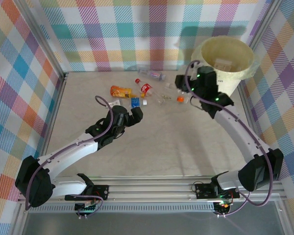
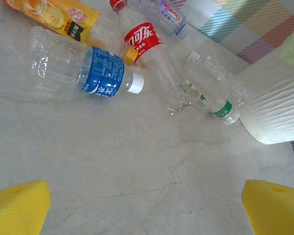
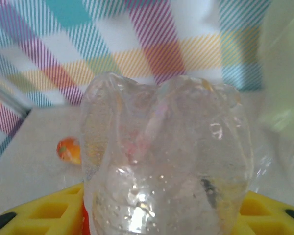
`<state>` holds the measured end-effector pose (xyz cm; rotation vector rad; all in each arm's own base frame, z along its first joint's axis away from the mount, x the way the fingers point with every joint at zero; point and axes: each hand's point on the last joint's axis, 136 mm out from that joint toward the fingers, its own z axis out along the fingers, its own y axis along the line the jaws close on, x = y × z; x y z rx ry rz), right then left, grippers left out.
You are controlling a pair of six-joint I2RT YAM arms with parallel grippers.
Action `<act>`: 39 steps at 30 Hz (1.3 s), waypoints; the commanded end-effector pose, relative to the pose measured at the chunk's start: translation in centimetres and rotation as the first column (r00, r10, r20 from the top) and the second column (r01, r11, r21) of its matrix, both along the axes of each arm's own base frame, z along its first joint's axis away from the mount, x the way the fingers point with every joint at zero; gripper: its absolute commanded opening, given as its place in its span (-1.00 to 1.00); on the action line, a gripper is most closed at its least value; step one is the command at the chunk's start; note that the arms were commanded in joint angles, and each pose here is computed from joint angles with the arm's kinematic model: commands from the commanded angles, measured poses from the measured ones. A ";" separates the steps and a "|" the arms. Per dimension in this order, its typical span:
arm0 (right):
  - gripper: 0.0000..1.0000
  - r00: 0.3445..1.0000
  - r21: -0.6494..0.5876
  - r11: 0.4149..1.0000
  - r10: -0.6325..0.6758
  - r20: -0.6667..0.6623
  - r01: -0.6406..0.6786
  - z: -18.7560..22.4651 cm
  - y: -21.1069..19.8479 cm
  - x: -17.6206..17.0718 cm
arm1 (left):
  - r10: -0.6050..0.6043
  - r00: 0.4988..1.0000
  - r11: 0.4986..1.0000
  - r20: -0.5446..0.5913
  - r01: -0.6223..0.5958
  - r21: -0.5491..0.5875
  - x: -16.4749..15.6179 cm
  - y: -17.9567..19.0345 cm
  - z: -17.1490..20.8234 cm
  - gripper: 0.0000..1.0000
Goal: Put the plastic bottles in the bin
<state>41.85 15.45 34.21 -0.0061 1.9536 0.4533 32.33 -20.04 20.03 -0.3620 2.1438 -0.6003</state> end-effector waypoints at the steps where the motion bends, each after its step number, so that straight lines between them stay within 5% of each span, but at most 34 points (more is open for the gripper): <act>1: -0.20 0.989 0.016 0.999 -0.038 0.146 0.036 5.9 -3.0 1.0 | 0.034 0.999 0.999 0.040 -0.034 0.004 0.1 1.1 0.8 1.00; 7: -0.20 0.955 -0.015 0.983 -0.172 0.243 0.181 11.0 -9.3 4.2 | 0.057 0.998 0.998 0.028 -0.056 -0.010 -0.4 1.7 0.5 1.00; 14: -0.18 0.911 0.004 0.936 -0.342 0.230 0.351 12.1 -16.6 8.6 | 0.100 0.995 0.995 0.028 -0.099 -0.013 -1.4 3.3 0.3 1.00; 24: -0.11 0.788 -0.156 0.773 -0.594 0.160 0.615 7.5 -25.8 10.5 | 0.138 0.990 0.990 0.027 -0.138 0.023 -1.9 4.6 0.4 1.00; 39: 0.17 0.646 -0.342 0.576 -0.752 0.134 0.742 0.3 -31.9 10.4 | 0.139 0.990 0.989 -0.012 -0.138 0.046 -1.2 4.0 -0.2 1.00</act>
